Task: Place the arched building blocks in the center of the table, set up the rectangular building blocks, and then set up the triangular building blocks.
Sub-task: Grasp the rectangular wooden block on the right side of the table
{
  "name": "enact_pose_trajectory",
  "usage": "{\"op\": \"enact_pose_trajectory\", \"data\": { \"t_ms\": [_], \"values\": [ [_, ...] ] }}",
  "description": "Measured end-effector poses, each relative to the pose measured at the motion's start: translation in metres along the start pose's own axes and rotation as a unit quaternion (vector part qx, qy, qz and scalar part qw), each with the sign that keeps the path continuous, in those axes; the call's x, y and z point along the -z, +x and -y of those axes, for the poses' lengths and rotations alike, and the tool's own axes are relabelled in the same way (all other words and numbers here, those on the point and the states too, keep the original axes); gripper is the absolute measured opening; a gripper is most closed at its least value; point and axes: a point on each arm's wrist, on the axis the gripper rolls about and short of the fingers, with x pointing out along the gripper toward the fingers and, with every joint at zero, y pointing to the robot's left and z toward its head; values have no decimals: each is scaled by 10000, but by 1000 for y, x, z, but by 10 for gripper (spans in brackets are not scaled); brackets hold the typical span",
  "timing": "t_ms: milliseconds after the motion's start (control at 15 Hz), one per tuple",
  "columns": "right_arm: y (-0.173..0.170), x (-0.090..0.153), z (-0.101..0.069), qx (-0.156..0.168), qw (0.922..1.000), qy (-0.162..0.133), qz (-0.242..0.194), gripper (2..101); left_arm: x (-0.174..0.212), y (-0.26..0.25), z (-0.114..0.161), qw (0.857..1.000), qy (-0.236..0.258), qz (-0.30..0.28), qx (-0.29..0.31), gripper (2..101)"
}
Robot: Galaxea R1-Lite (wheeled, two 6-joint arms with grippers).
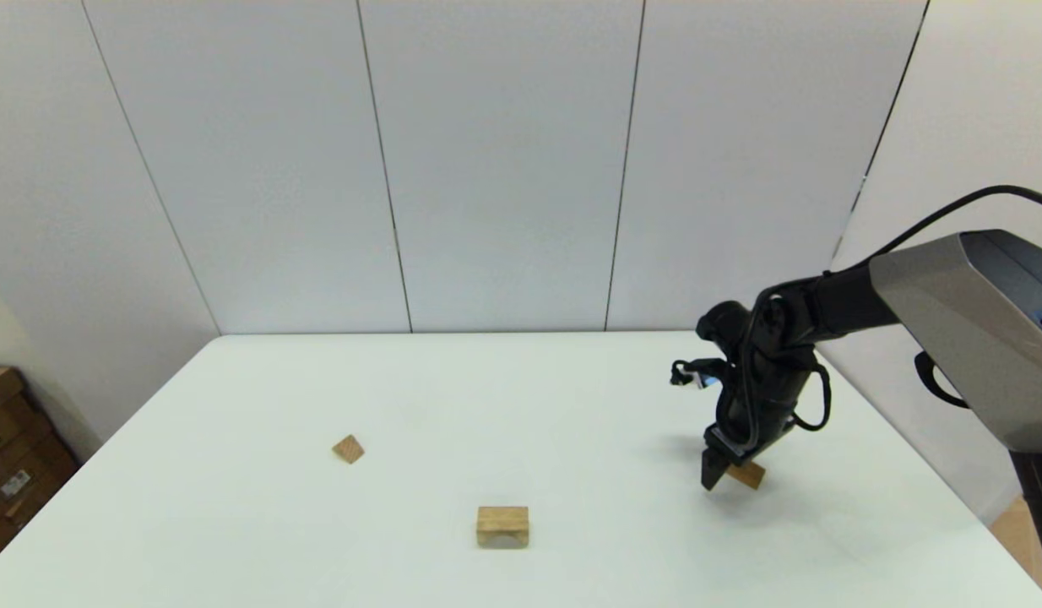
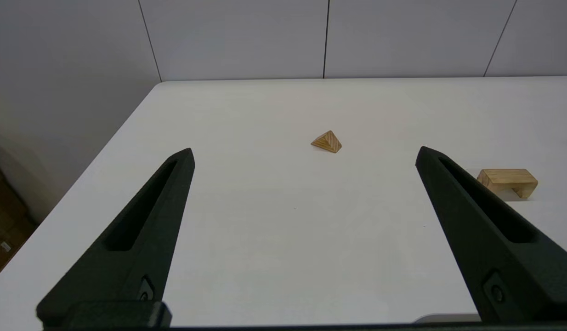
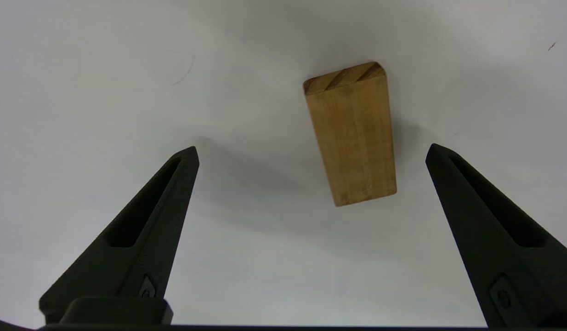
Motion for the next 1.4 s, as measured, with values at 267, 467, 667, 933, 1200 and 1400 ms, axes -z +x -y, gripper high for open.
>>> {"op": "enact_pose_trajectory", "data": {
  "t_ms": [267, 467, 667, 933, 1200, 1400],
  "values": [
    [3, -1, 2, 5, 10000, -20, -16, 980, 0, 0, 0, 10000, 0, 0, 1, 978],
    [5, -1, 3, -8, 10000, -28, -55, 980, 0, 0, 0, 10000, 0, 1, 1, 978],
    [5, -1, 4, -6, 10000, -26, -55, 980, 0, 0, 0, 10000, -1, 0, 1, 978],
    [7, -2, 4, -14, 9999, -70, -73, 980, 0, 0, 0, 10000, -3, -2, 1, 978],
    [9, -2, 4, -21, 9999, -78, -92, 980, 0, 0, 0, 10000, -3, -2, 0, 978],
    [9, -1, 6, -4, 9999, -50, -101, 980, 0, 0, 0, 10000, -3, -2, 0, 978]
  ]
}}
